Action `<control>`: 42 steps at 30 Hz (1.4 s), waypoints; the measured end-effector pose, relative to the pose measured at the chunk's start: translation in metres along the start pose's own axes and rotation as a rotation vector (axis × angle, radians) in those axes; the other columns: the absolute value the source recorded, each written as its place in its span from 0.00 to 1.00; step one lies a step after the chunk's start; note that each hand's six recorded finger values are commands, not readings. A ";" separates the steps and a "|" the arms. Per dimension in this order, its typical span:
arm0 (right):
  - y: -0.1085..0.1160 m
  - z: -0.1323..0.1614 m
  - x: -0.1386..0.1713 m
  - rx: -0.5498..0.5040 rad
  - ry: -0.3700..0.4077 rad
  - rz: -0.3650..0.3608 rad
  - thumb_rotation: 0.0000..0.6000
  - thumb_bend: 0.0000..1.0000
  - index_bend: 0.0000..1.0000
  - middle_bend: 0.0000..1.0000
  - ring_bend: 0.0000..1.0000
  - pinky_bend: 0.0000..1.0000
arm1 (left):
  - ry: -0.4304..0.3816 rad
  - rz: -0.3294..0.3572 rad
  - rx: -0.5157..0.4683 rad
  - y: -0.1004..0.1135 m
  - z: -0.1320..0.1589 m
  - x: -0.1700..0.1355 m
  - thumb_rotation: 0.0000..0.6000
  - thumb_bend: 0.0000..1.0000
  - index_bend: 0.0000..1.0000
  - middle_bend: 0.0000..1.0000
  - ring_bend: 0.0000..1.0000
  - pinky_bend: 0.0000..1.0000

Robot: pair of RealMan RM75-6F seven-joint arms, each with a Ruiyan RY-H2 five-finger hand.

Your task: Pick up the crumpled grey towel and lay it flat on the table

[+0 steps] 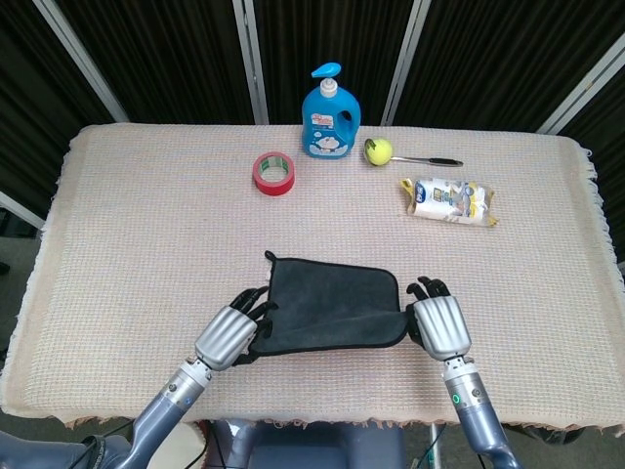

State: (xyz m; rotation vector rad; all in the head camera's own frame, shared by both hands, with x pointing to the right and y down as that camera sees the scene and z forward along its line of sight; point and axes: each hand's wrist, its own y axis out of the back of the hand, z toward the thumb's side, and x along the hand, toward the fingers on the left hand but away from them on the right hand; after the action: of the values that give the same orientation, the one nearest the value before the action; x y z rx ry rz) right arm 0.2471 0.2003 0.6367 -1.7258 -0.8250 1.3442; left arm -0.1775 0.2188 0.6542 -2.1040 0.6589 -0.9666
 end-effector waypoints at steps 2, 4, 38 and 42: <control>-0.003 0.003 0.001 -0.005 0.004 0.008 1.00 0.70 0.73 0.36 0.21 0.24 | -0.002 -0.003 0.000 -0.002 0.001 0.000 1.00 0.54 0.62 0.22 0.04 0.12; -0.005 0.005 0.002 -0.006 0.008 0.014 1.00 0.70 0.73 0.36 0.21 0.24 | -0.003 -0.004 -0.001 -0.003 0.001 0.000 1.00 0.54 0.62 0.22 0.04 0.12; -0.024 0.016 0.020 0.023 0.045 0.111 1.00 0.70 0.53 0.31 0.12 0.19 | -0.049 -0.077 -0.004 -0.025 0.020 -0.012 1.00 0.40 0.47 0.16 0.03 0.11; -0.025 0.020 0.022 0.029 0.054 0.127 1.00 0.68 0.47 0.29 0.11 0.17 | -0.050 -0.088 0.003 -0.025 0.019 -0.013 1.00 0.39 0.46 0.15 0.03 0.11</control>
State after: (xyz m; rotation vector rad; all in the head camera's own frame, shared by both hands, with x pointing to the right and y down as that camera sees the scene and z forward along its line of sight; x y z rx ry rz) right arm 0.2323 0.2355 0.6458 -1.8098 -0.6720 1.3793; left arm -0.1667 0.2507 0.6593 -2.1627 0.5440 -0.9591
